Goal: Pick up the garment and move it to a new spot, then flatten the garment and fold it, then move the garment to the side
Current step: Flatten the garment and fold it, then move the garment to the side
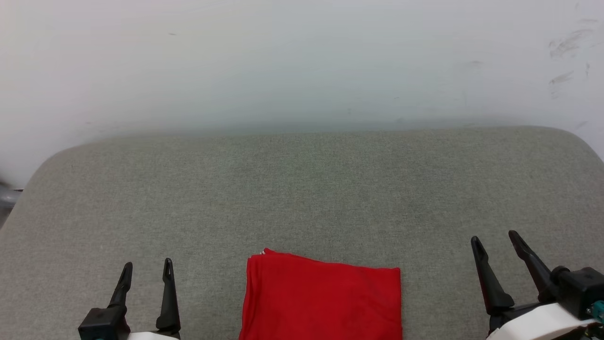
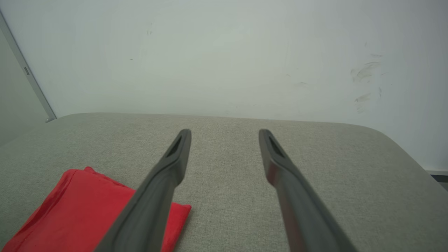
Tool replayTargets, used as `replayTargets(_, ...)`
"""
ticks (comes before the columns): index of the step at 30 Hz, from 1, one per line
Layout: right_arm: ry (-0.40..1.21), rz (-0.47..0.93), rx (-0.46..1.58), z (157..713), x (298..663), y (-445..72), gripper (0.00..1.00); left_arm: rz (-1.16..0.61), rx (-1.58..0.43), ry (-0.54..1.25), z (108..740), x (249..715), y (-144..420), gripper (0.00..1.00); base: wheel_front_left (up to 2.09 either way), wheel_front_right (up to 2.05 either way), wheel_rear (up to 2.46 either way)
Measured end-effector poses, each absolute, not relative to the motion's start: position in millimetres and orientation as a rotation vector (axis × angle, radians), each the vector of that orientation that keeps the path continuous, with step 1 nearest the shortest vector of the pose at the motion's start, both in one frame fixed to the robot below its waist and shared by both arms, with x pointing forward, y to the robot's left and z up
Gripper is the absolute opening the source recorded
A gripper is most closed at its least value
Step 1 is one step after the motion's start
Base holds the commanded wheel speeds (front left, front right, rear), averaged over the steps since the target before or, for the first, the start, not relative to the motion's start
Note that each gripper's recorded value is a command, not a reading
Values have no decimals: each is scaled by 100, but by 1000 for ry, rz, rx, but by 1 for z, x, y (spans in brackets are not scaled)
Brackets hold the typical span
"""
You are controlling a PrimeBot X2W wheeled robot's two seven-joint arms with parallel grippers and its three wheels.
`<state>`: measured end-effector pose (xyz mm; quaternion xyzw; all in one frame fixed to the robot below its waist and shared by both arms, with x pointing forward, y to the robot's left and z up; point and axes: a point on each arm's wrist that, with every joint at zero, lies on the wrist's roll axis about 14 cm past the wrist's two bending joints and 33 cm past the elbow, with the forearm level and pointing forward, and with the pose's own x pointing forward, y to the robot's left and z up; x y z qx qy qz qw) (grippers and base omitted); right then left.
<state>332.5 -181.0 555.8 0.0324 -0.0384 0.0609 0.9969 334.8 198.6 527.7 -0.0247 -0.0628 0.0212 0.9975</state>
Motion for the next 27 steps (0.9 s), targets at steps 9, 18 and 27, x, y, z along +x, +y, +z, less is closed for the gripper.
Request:
replayTargets(9,-35,111,81,550,336,-185,100,48,-61,-130,527,338,200,100,0,0,0)
replayTargets(18,268,20,330,484,336,-221,100,50,-72,-153,533,346,199,100,0,0,0)
replayTargets(27,692,190,515,412,326,-173,100,62,-96,-136,526,361,197,100,0,0,0)
